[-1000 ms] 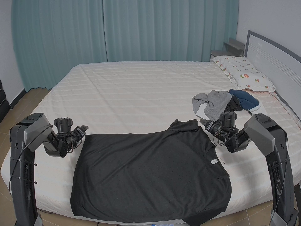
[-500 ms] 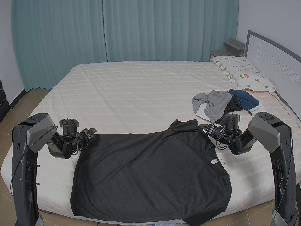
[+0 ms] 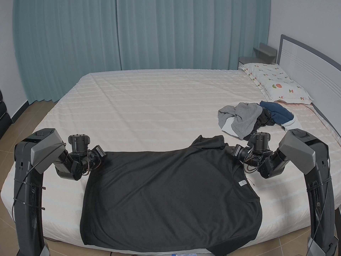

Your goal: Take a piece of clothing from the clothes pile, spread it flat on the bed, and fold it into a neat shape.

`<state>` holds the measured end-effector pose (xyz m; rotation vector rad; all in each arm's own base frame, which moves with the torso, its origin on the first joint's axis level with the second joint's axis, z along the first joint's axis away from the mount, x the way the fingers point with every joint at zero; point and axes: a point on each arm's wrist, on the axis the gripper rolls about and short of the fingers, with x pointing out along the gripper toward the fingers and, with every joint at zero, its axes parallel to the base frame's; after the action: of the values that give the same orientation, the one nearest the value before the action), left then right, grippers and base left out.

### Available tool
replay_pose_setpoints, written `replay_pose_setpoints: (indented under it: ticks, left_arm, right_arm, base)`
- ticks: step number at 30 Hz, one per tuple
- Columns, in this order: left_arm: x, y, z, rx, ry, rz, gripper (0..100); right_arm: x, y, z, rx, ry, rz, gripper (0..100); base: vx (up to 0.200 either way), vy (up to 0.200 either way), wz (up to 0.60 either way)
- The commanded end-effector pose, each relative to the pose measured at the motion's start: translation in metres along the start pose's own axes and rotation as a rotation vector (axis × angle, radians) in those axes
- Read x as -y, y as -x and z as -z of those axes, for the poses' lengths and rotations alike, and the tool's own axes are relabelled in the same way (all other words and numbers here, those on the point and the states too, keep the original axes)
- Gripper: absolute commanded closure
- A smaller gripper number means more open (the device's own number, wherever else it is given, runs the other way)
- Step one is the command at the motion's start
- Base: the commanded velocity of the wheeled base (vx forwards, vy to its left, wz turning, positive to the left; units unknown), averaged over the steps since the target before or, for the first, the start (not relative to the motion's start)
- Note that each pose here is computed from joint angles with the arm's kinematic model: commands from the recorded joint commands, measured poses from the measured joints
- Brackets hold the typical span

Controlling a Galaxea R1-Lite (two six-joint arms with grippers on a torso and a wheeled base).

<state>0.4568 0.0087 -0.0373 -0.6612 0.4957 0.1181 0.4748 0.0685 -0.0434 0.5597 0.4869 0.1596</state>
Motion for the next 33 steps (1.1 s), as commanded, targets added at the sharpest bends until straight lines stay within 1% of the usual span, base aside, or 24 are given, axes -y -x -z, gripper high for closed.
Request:
replay_pose_setpoints:
  ticks: [1,3,7,13,16,17,18,20,21,24,28,30,33]
  left_arm:
    - [0.001,0.0,-0.001,0.006,0.001,0.0,100]
    - [0.0,0.0,-0.002,0.007,0.002,-0.001,100]
    - [0.001,-0.001,-0.003,0.017,0.001,-0.002,100]
    - [0.003,-0.001,-0.006,0.034,0.004,-0.004,100]
    - [0.007,-0.003,-0.013,0.093,0.009,-0.01,100]
    - [0.007,-0.003,-0.015,0.101,0.011,-0.01,100]
    - [0.009,-0.004,-0.018,0.122,0.015,-0.005,100]
    - [0.01,-0.004,-0.019,0.133,0.02,0.002,100]
    - [0.013,-0.004,-0.023,0.164,0.025,0.023,100]
    - [0.017,-0.004,-0.031,0.219,0.033,0.058,100]
    - [0.018,-0.007,-0.033,0.27,0.052,0.066,100]
    - [0.017,-0.01,-0.034,0.281,0.055,0.063,100]
    - [0.012,-0.016,-0.023,0.256,0.049,0.05,100]
  right_arm:
    - [0.006,-0.003,0.008,-0.021,0.011,0.012,100]
    - [0.006,-0.003,0.009,-0.025,0.013,0.012,100]
    - [0.002,-0.005,0.003,0.001,0.016,-0.001,100]
    - [-0.007,-0.009,-0.017,0.093,0.018,-0.021,100]
    - [-0.01,-0.011,-0.029,0.153,0.022,-0.012,100]
    - [-0.011,-0.012,-0.03,0.156,0.023,-0.012,100]
    - [-0.012,-0.014,-0.035,0.186,0.023,-0.009,100]
    - [-0.011,-0.016,-0.038,0.2,0.023,-0.007,100]
    - [-0.012,-0.019,-0.041,0.225,0.025,-0.002,100]
    - [-0.014,-0.024,-0.046,0.261,0.026,0.001,100]
    - [-0.017,-0.029,-0.053,0.309,0.027,0.005,100]
    - [-0.016,-0.031,-0.054,0.324,0.029,0.011,100]
    - [-0.013,-0.034,-0.052,0.324,0.032,0.012,100]
  base:
    - [0.0,0.0,0.0]
    - [0.0,0.0,0.0]
    - [0.0,0.0,0.0]
    - [0.0,0.0,0.0]
    - [0.0,0.0,0.0]
    - [0.0,0.0,0.0]
    - [0.0,0.0,0.0]
    - [0.0,0.0,0.0]
    - [0.0,0.0,0.0]
    - [0.0,0.0,0.0]
    - [0.0,0.0,0.0]
    - [0.0,0.0,0.0]
    - [0.0,0.0,0.0]
